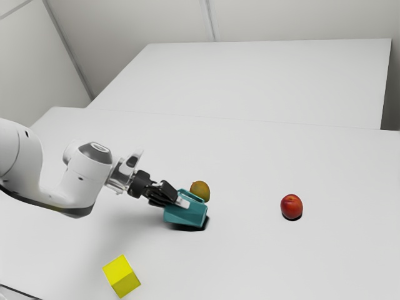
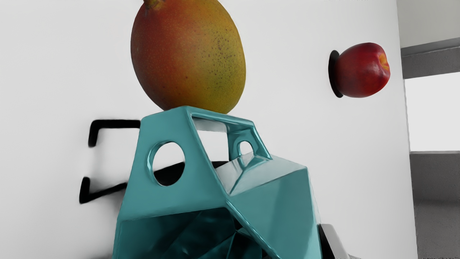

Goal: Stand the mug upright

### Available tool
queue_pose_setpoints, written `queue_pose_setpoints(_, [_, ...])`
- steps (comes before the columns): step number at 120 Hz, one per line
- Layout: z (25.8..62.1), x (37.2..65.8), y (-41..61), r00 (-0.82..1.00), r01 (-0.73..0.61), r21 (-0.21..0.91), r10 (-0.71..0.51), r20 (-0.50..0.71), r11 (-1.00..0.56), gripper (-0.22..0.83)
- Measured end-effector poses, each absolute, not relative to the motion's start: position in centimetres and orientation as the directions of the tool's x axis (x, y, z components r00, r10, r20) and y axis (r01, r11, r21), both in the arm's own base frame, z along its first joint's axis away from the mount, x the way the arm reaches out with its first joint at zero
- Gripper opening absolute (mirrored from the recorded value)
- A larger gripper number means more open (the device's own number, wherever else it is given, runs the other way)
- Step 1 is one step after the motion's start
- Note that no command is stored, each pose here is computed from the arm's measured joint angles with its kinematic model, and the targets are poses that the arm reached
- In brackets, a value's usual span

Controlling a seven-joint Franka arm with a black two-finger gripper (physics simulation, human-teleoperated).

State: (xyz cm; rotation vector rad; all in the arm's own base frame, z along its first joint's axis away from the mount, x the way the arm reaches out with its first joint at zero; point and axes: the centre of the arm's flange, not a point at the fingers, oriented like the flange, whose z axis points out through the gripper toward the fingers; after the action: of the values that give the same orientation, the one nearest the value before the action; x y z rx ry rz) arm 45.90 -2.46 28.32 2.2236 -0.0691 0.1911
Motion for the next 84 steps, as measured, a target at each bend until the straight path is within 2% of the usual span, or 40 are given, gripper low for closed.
queue_pose_setpoints(14, [29.9,46.0,-3.4,0.98,-0.158,0.785,0.003,0.199,-0.599,-0.13])
queue_pose_setpoints(47, [35.5,46.1,-5.5,0.946,-0.29,0.754,-0.055,0.32,-0.59,-0.16])
queue_pose_setpoints(64, [40.2,48.0,-5.8,0.892,-0.431,0.613,-0.207,0.403,-0.663,-0.17])
queue_pose_setpoints(84, [45.1,50.6,-4.9,0.806,-0.571,0.344,-0.43,0.407,-0.745,-0.17])
